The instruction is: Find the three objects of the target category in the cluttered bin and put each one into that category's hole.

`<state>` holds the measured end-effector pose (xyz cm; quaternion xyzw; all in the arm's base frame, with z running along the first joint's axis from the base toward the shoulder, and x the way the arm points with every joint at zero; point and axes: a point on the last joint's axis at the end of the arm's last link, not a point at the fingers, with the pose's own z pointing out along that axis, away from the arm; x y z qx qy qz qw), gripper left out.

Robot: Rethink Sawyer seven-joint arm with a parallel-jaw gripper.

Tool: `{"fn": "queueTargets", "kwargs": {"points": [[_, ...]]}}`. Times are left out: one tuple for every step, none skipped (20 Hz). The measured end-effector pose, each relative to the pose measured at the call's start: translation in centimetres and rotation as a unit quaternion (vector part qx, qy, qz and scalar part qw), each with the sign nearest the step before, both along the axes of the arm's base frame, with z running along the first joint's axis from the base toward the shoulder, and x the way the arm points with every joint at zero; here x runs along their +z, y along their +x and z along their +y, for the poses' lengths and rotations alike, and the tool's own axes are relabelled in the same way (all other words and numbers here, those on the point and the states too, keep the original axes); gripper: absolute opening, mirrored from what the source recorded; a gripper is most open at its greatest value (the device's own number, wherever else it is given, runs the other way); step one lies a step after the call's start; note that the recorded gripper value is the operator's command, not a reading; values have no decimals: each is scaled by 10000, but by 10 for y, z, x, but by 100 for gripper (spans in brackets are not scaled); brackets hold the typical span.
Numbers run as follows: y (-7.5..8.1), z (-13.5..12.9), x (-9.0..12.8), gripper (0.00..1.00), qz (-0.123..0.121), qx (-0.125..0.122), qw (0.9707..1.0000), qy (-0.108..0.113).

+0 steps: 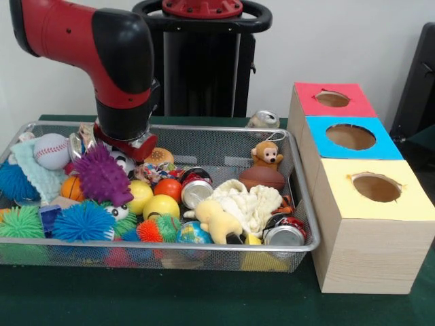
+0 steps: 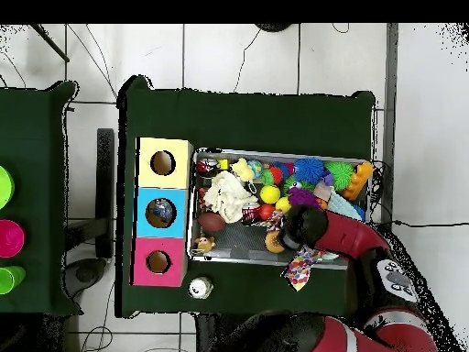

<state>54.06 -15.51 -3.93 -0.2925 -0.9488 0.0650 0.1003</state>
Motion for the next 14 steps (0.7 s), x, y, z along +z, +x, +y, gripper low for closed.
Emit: {"fn": "queueTargets", "kwargs": {"points": [[0,0,0,100,-1,-9,10000,11],[0,0,0,100,-6,-13,10000,17],[0,0,0,100,-9,-13,10000,20],[0,0,0,100,-9,-10,10000,23],[0,1,0,100,-10,-7,10000,26],[1,2,0,100,-14,-5,10000,32],[1,2,0,100,-18,-3,10000,39],[2,3,0,100,-21,0,10000,43],[2,4,0,100,-26,5,10000,54],[3,5,1,100,-32,9,10000,65],[3,7,1,100,-35,15,10000,78],[3,9,1,100,-37,23,9999,100],[3,11,1,100,-39,27,9999,116],[3,13,1,100,-45,33,9999,137]]}}
